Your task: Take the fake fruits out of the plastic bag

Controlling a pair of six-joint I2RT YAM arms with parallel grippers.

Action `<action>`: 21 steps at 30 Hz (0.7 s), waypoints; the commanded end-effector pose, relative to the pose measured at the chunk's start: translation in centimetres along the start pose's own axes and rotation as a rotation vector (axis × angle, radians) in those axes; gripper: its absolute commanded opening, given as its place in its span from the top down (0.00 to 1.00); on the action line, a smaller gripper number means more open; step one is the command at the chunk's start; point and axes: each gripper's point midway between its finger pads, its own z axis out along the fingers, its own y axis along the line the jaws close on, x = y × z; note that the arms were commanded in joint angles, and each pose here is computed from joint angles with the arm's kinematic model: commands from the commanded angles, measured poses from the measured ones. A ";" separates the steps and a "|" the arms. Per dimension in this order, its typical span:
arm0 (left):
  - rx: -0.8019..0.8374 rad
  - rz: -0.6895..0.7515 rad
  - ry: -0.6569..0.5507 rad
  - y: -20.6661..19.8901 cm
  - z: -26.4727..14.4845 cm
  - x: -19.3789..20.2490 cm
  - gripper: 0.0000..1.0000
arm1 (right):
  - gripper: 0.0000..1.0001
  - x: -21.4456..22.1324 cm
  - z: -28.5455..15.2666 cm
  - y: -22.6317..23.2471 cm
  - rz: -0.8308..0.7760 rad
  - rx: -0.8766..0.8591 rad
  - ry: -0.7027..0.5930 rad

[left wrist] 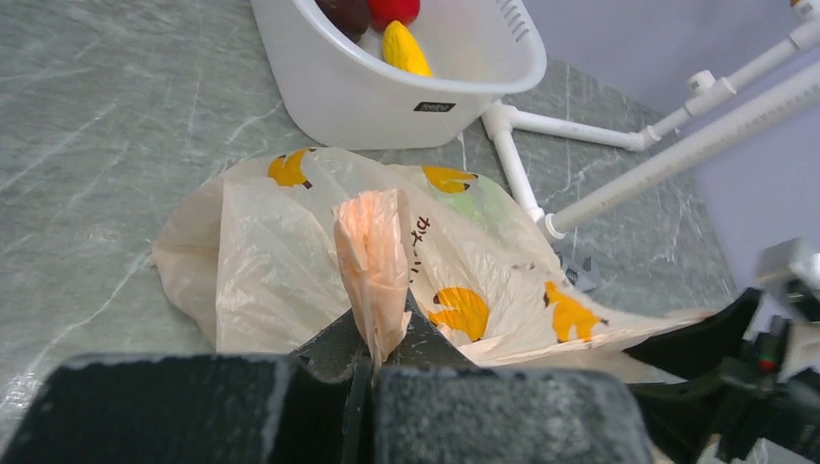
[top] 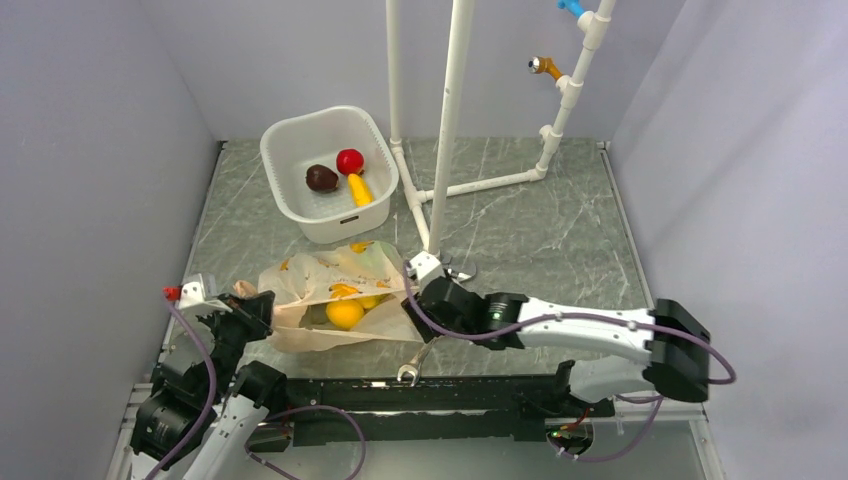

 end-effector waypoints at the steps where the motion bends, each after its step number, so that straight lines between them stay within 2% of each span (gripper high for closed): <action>1: -0.014 -0.021 -0.121 0.7 -1.1 -2.3 1.00 | 0.30 -0.5 -2.8 -3.3 0.099 0.107 -0.110; 5: -0.008 -0.011 -0.106 0.4 -0.9 -2.1 1.00 | 0.26 -3.8 -5.4 3.5 -0.011 -0.235 -0.257; 9: 0.007 0.003 -0.089 0.1 -0.8 -1.9 1.00 | 0.24 -7.6 -7.4 7.6 -0.034 -0.412 -0.363; 14: 0.005 0.003 -0.087 0.1 -0.7 -1.9 1.00 | 0.32 -12.3 -6.7 11.5 -0.013 -0.499 -0.416; 16: 0.005 0.004 -0.087 0.1 -0.7 -1.9 1.00 | 0.38 -12.7 -4.8 12.7 -0.032 -0.479 -0.386; 19: 0.023 0.013 -0.083 -0.2 -0.7 -1.9 1.00 | 0.41 -12.9 -2.6 13.5 -0.039 -0.439 -0.359; 21: 0.051 0.028 -0.081 -0.7 -0.7 -1.8 0.93 | 0.39 -12.2 -2.0 14.5 -0.082 -0.474 -0.350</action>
